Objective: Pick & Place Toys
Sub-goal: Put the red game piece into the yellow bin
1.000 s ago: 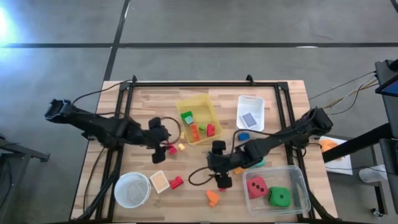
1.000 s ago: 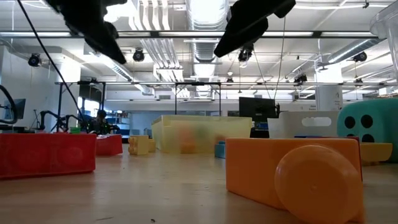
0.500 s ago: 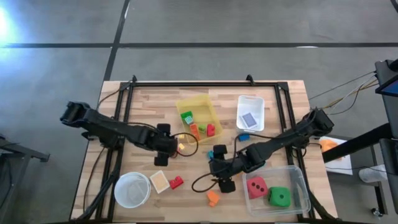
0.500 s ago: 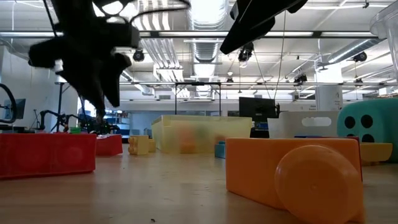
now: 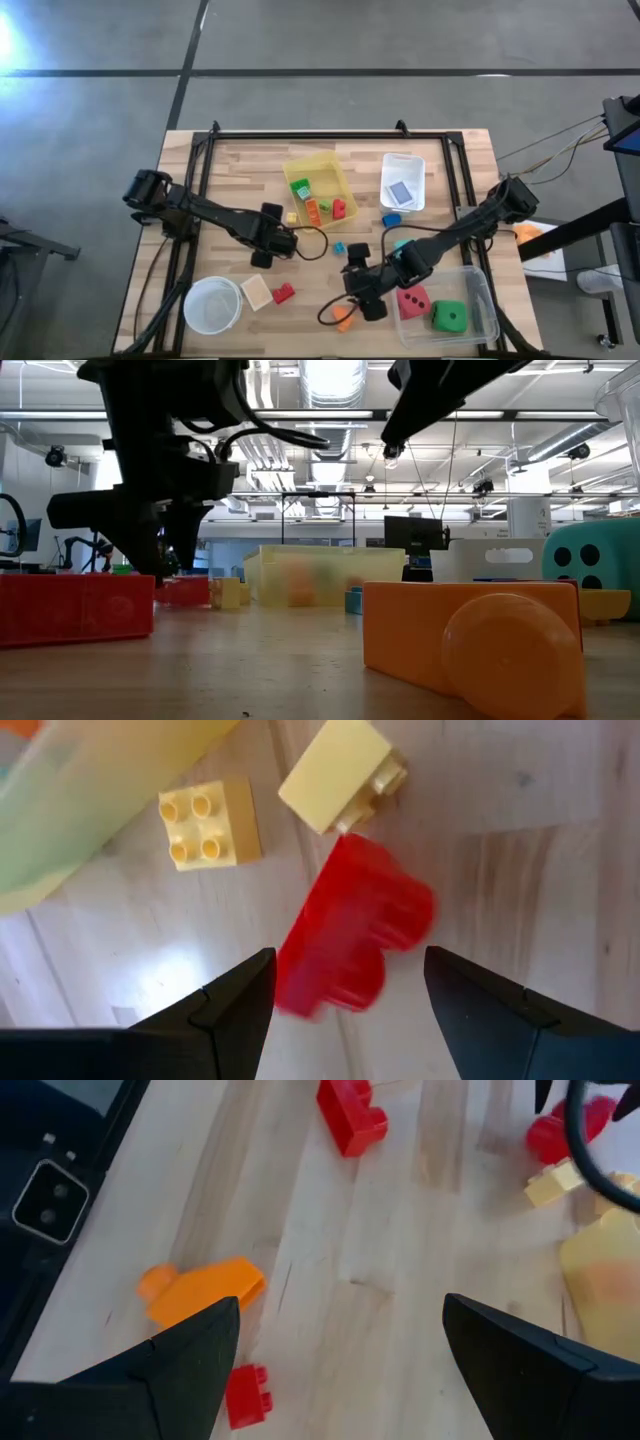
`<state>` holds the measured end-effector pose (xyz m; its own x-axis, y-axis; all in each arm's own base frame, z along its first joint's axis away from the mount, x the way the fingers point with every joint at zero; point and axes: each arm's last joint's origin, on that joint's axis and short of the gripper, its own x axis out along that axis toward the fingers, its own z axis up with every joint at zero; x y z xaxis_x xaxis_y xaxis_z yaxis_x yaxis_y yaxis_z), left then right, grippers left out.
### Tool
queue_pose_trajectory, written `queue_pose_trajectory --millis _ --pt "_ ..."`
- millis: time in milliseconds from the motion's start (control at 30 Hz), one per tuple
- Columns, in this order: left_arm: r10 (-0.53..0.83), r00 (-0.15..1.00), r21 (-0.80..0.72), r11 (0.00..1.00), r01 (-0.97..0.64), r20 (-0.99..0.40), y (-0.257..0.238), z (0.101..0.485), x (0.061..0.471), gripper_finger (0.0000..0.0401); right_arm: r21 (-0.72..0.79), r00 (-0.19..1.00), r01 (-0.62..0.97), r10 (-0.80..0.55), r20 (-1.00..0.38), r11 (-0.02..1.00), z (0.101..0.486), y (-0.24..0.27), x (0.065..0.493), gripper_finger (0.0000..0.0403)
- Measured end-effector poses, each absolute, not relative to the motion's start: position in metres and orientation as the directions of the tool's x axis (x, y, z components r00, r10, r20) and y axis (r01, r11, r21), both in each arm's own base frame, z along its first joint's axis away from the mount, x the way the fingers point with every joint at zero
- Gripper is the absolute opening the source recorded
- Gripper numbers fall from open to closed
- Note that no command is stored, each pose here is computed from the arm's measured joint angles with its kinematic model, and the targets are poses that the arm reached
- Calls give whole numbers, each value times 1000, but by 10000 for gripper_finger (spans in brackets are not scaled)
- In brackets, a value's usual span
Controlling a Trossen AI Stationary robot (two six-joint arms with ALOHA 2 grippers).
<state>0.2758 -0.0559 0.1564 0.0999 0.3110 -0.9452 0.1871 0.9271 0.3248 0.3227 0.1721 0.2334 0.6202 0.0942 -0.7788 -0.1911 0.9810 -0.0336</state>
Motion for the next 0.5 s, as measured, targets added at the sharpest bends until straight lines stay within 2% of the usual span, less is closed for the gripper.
queue_pose_trajectory --millis 500 --pt "305 157 340 887 312 -939 -57 157 282 258 -21 605 -168 87 -791 986 227 171 320 343"
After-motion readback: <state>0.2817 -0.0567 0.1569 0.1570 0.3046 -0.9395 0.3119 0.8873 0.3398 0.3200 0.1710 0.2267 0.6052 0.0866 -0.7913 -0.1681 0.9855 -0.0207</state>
